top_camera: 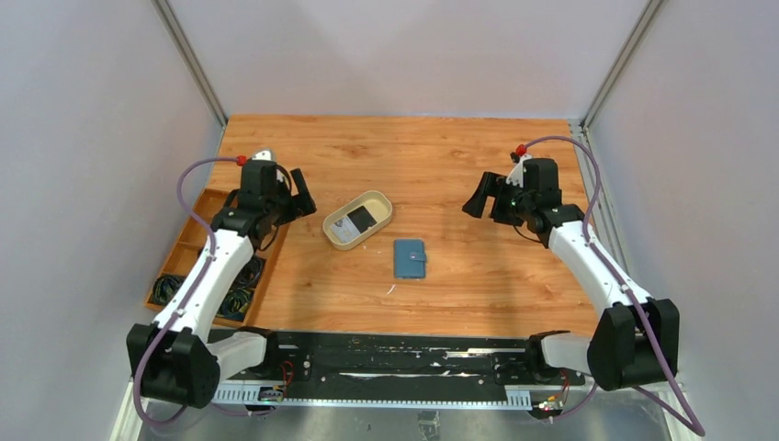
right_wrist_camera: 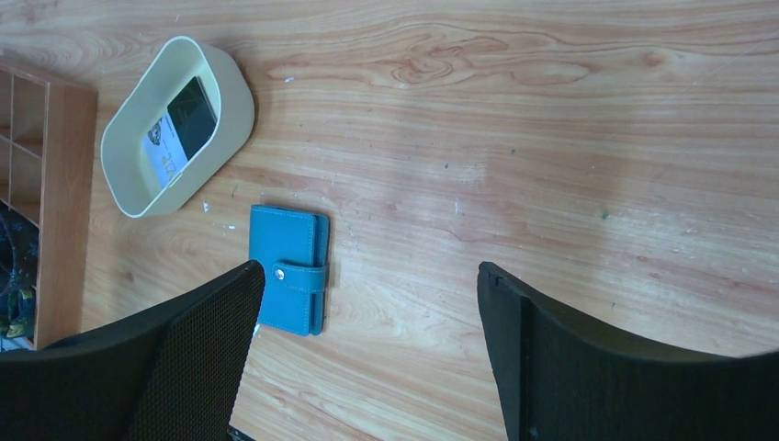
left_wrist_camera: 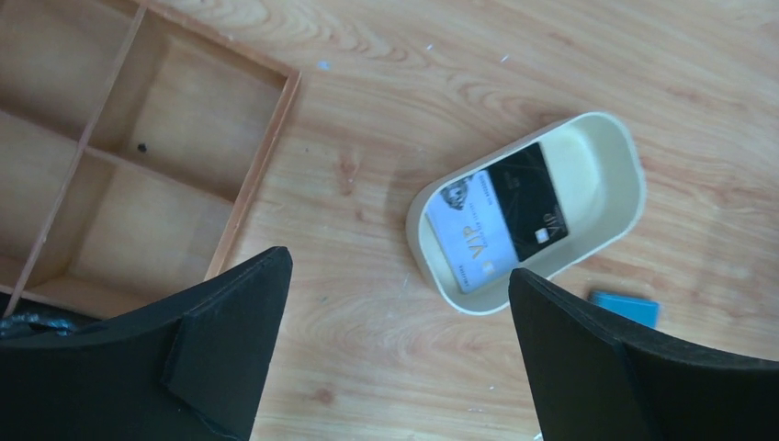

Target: Take the credit cards out of the card holder

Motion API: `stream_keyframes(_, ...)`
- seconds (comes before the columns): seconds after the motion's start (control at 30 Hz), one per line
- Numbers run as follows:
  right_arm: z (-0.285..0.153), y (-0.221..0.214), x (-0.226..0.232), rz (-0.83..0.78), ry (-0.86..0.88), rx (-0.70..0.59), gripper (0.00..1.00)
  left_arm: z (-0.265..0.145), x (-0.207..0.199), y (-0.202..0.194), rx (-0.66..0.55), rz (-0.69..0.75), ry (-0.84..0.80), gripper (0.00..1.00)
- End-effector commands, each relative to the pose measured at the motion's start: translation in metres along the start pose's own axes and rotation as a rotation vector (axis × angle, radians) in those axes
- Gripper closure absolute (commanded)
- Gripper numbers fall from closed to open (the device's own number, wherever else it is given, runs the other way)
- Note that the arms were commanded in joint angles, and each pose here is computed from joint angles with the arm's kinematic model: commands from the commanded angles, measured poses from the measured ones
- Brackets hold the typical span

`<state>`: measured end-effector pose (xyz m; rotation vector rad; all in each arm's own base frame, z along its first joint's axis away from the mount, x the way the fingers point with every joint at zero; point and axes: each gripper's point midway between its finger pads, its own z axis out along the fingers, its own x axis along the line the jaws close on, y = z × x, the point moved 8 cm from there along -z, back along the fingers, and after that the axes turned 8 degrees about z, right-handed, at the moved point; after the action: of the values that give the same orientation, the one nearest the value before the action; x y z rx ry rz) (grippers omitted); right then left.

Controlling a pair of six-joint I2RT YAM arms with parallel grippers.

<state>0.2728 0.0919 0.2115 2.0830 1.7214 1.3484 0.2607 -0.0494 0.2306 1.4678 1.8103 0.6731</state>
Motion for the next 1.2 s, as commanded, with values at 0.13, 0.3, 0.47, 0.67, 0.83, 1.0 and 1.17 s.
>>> stream_keyframes(0.13,0.0,-0.002,0.002,-0.028,0.002,0.028,0.11,0.03,0.003,-0.027,0.152,-0.021,0.124,0.0)
stream_keyframes(0.3,-0.001,-0.002,-0.001,-0.031,-0.019,0.017,0.11,0.047,0.0,-0.036,0.174,-0.074,0.152,0.0)
stream_keyframes(0.47,0.0,-0.004,-0.003,-0.033,-0.03,0.025,0.11,0.04,-0.009,-0.032,0.147,-0.149,0.146,0.0)
stream_keyframes(0.67,0.005,-0.007,-0.003,-0.013,-0.017,0.048,0.12,0.036,-0.012,-0.02,0.119,-0.156,0.18,0.0)
stream_keyframes(0.83,0.002,-0.006,-0.005,-0.029,-0.037,0.042,0.12,0.03,-0.012,-0.026,0.114,-0.144,0.195,0.0)
stream_keyframes(1.0,0.002,-0.007,-0.006,-0.025,-0.042,0.042,0.12,0.033,-0.003,-0.047,0.161,-0.182,0.192,0.0)
stream_keyframes(1.17,0.006,-0.009,-0.005,-0.01,-0.027,0.057,0.12,0.051,-0.009,-0.068,0.239,-0.213,0.176,0.1)
